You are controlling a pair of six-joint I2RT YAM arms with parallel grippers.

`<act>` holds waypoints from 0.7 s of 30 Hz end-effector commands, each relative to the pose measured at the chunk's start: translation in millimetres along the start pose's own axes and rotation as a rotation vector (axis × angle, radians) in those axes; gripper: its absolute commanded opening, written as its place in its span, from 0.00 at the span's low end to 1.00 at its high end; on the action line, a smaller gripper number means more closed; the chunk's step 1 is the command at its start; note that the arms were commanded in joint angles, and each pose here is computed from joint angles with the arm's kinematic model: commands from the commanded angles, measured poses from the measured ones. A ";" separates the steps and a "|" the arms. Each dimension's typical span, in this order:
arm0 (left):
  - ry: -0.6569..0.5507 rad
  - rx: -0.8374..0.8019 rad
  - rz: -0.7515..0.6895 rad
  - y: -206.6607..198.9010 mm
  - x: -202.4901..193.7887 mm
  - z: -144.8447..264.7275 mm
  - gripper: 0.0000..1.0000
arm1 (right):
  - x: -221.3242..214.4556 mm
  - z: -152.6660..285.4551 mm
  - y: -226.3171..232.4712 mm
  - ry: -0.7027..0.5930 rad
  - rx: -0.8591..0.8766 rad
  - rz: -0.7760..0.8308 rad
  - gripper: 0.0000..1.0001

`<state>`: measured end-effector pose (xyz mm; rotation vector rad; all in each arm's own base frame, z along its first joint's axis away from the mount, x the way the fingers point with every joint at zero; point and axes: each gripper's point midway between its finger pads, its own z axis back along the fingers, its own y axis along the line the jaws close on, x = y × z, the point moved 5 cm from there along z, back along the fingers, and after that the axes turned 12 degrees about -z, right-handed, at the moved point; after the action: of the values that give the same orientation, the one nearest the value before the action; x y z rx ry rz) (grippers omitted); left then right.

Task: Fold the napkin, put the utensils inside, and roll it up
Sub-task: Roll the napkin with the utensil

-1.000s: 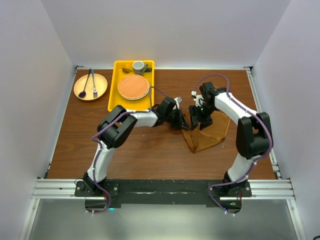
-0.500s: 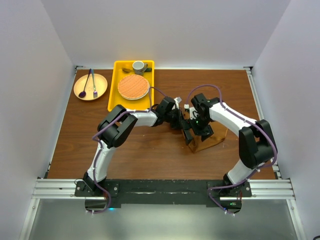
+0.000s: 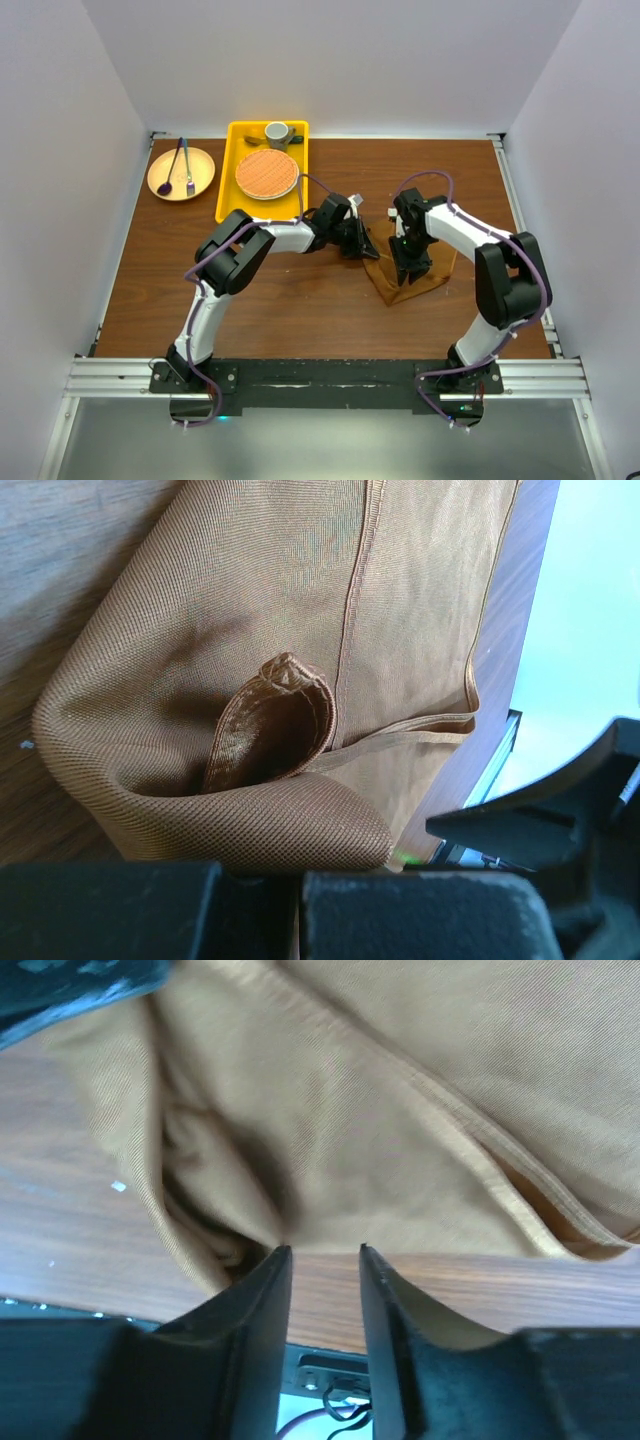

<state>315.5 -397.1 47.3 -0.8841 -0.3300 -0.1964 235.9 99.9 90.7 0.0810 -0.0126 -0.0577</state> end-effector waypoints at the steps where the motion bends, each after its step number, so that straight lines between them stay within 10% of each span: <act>1: 0.181 0.310 0.102 86.4 -63.1 -4.4 0.00 | 8.1 -9.8 3.3 0.004 0.007 -0.012 0.33; 7: 0.176 0.307 0.112 85.6 -61.3 -5.0 0.00 | 20.1 6.4 0.8 -0.062 -0.041 -0.017 0.39; 11: 0.177 0.309 0.110 85.1 -62.2 -4.1 0.00 | 21.5 45.5 8.2 -0.159 -0.040 0.036 0.98; 17: 0.174 0.304 0.105 82.9 -59.8 -4.2 0.00 | 6.3 52.9 29.4 -0.124 0.157 0.093 0.98; 21: 0.176 0.301 0.102 82.2 -58.9 -4.9 0.00 | 6.2 33.0 34.0 -0.062 0.173 0.103 0.55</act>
<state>315.5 -397.2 47.4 -0.8847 -0.3283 -0.1928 248.1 120.2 143.1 0.1908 -0.1689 0.0178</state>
